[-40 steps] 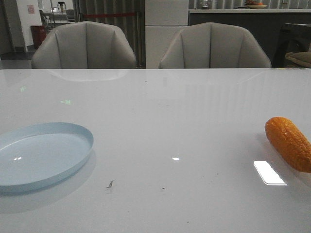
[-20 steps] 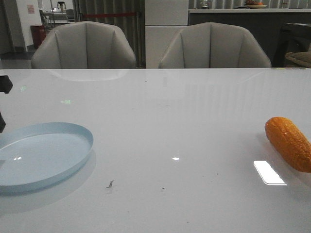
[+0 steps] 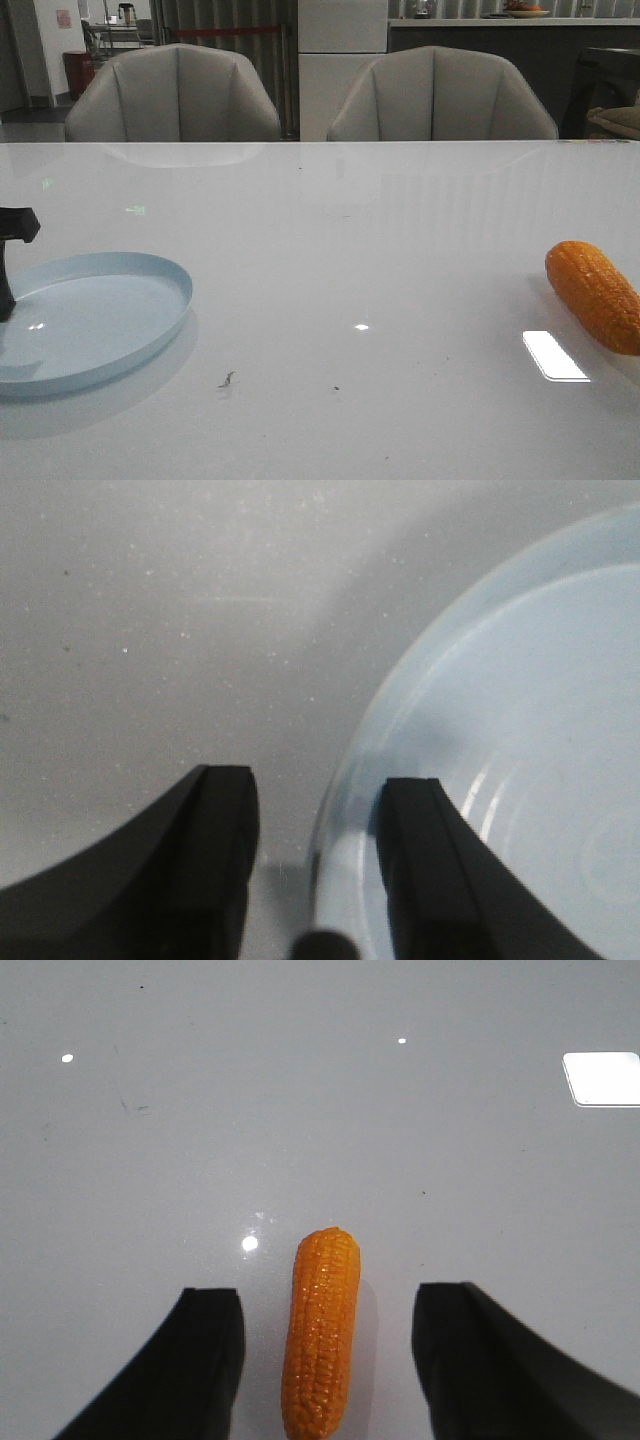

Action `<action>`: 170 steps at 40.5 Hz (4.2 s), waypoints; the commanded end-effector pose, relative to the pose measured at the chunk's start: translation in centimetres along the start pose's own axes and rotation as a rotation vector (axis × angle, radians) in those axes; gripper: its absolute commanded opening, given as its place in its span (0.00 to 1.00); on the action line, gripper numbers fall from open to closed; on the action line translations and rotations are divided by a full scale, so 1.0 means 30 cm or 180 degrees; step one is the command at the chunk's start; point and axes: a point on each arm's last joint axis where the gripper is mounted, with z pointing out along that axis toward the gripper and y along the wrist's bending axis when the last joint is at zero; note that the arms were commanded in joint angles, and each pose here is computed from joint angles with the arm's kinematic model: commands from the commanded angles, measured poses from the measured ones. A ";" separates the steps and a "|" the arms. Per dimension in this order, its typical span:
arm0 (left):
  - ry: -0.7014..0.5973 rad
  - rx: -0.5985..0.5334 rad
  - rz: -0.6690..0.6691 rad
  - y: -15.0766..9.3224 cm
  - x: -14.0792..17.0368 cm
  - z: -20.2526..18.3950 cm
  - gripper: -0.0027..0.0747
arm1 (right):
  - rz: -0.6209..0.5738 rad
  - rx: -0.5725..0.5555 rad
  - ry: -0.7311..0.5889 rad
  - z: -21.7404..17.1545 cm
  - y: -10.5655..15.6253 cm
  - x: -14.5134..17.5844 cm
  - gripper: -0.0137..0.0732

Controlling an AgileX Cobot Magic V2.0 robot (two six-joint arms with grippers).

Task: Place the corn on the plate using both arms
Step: 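Lower the left gripper onto the rim of the pale blue plate, then grip the plate rim and drag it toward the table center, then release the plate and lift the left gripper away, then lower the right gripper around the yellow corn cob and close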

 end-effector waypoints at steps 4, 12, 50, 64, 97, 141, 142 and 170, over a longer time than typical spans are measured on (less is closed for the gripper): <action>-0.0169 0.0032 -0.0069 -0.003 -0.032 -0.025 0.24 | -0.0018 -0.0005 -0.0364 -0.017 0.003 -0.062 0.72; -0.0091 0.0030 -0.0074 -0.001 -0.026 -0.010 0.16 | -0.0018 -0.0005 -0.0364 -0.017 0.003 -0.062 0.72; -0.0588 0.1145 0.0456 -0.454 -0.201 -0.269 0.16 | -0.0018 -0.0005 -0.0364 -0.017 0.003 -0.062 0.72; -0.0488 0.1325 0.0618 -0.579 -0.150 -0.240 0.16 | -0.0018 -0.0005 -0.0367 -0.017 0.003 -0.062 0.72; -0.0040 0.1450 0.0276 -0.612 -0.137 -0.054 0.20 | -0.0018 -0.0005 -0.0367 -0.017 0.003 -0.062 0.72; -0.2509 0.0471 0.1258 -0.284 -0.154 -0.865 0.60 | -0.0018 -0.0003 -0.0142 -0.015 0.002 -0.041 0.72; -0.2557 0.0442 0.1221 -0.267 -0.141 -0.874 0.60 | -0.0018 -0.0002 -0.0133 -0.015 0.002 -0.040 0.72; -0.3234 0.0156 0.0576 -0.044 0.404 -0.699 0.60 | 0.0051 0.0042 0.0461 0.166 0.006 -0.183 0.72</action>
